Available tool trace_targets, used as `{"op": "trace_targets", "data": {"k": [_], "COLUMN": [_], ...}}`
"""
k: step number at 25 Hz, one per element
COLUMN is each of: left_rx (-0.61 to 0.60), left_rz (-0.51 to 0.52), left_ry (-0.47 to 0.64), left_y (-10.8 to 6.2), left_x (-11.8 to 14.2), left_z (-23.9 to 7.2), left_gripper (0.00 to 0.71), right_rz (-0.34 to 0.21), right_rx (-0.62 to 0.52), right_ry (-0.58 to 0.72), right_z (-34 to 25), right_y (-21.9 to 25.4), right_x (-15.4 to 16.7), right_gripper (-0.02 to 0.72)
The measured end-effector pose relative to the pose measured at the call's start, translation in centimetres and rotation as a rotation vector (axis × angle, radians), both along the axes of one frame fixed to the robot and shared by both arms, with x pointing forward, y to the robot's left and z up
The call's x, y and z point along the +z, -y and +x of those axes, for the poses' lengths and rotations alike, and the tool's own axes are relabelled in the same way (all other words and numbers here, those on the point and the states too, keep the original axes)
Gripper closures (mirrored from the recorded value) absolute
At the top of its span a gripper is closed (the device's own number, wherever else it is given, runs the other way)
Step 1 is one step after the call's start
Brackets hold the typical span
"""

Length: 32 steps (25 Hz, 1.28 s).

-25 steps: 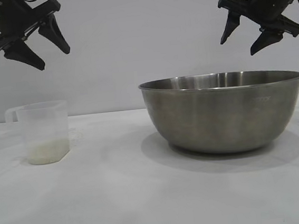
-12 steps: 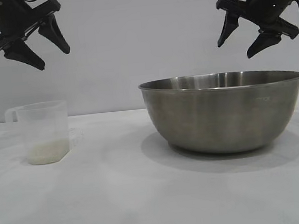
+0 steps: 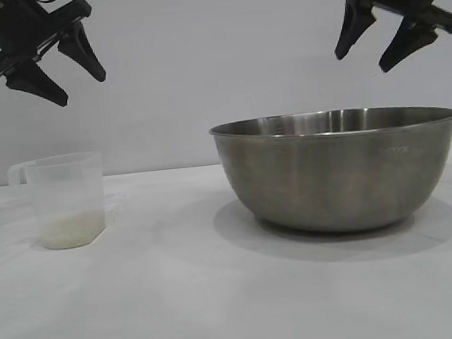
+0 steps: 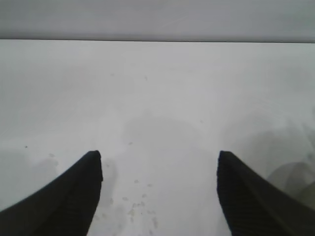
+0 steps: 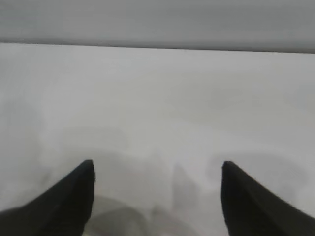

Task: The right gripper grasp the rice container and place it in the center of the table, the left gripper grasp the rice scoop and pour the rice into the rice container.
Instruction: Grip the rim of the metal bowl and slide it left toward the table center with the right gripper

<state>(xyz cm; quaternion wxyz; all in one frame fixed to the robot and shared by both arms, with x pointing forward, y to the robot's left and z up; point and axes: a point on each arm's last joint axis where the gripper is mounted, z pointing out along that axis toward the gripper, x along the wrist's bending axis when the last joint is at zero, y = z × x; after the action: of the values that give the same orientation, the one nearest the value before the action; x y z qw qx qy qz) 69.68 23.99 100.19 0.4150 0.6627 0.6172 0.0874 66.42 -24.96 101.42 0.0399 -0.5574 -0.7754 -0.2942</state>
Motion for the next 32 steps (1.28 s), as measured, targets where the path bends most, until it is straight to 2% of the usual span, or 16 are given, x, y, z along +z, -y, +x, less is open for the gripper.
{"op": "trace_targets", "data": {"k": [2,4,6,16,23,32], "left_rx": [0.0,0.0,0.0,0.0,0.0,0.001], "left_rz": [0.0,0.0,0.0,0.0,0.0,-0.002], "left_ry": [0.0,0.0,0.0,0.0,0.0,0.0], "left_y": [0.0,0.0,0.0,0.0,0.0,0.0], "left_x": [0.0,0.0,0.0,0.0,0.0,0.0], "left_z": [0.0,0.0,0.0,0.0,0.0,0.0], "left_gripper": [0.263,0.263,0.263,0.263,0.263,0.263], "right_rz": [-0.023,-0.065,-0.085,-0.117,-0.164,-0.159], "right_rx": [0.019,0.026,0.034,0.044,0.036,0.021], "right_ry": [-0.07,-0.118,-0.158,-0.196,-0.249,-0.304], "right_z": [-0.6,-1.0,-1.4,-1.7,-1.1,-0.6], "right_y": [0.1,0.4,0.6,-0.6,-0.8,-0.9], "right_x": [-0.3,-0.5,-0.7,-0.9,-3.6,-5.9], "right_gripper": [0.243,0.31,0.304,0.304,0.304,0.304]}}
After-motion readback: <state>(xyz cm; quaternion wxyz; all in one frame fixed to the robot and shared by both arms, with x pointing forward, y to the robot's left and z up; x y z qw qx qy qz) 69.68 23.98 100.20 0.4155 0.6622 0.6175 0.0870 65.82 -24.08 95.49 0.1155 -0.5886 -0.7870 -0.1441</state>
